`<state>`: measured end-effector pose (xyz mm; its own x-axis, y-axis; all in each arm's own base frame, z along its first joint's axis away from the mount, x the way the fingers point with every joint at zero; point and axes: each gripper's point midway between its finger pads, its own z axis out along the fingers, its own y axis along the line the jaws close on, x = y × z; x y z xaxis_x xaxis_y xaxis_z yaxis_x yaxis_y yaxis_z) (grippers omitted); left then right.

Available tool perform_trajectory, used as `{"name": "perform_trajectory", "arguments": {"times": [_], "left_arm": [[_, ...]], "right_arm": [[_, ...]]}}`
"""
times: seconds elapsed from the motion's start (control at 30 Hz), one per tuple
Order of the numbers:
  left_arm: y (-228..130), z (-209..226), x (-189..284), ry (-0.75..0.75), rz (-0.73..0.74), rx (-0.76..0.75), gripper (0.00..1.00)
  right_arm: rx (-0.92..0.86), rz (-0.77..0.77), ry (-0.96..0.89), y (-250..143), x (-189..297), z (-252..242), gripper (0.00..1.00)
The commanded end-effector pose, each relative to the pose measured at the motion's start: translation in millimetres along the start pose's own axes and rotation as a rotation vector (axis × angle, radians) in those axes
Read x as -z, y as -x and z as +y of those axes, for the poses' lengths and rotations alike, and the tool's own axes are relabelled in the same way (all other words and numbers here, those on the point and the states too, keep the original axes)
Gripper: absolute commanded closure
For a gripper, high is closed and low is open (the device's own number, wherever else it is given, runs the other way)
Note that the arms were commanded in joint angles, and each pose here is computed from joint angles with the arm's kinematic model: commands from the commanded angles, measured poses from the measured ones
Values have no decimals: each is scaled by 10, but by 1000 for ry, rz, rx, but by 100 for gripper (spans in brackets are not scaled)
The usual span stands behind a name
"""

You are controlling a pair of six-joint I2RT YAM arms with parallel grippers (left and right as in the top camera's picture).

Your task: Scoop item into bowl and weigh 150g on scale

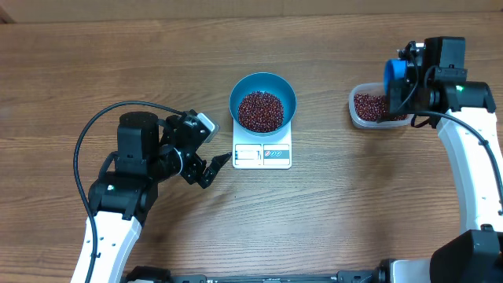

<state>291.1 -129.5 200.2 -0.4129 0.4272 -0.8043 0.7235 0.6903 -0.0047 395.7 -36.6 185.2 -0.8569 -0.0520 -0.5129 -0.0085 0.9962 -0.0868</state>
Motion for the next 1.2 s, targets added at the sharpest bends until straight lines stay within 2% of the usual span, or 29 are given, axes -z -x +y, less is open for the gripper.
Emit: {"name": "perform_trajectory", "arguments": {"times": [0.0, 0.13, 0.5, 0.73, 0.97, 1.17], "left_arm": [[-14, 15, 11, 5, -1, -15, 0], [-14, 15, 11, 5, -1, -15, 1], [-14, 15, 11, 5, -1, -15, 0], [-14, 15, 11, 5, -1, -15, 0], [-14, 15, 11, 5, -1, -15, 0], [-14, 15, 11, 5, -1, -15, 0]], "right_arm": [[141, -13, -117, 96, 102, -225, 96], [223, -5, -125, 90, 104, -238, 96], [273, 29, -249, 73, 146, -392, 96], [264, 8, -249, 124, 151, -265, 96], [-128, -31, -201, 104, 132, -201, 96], [-651, -45, -100, 79, 103, -54, 96]]}}
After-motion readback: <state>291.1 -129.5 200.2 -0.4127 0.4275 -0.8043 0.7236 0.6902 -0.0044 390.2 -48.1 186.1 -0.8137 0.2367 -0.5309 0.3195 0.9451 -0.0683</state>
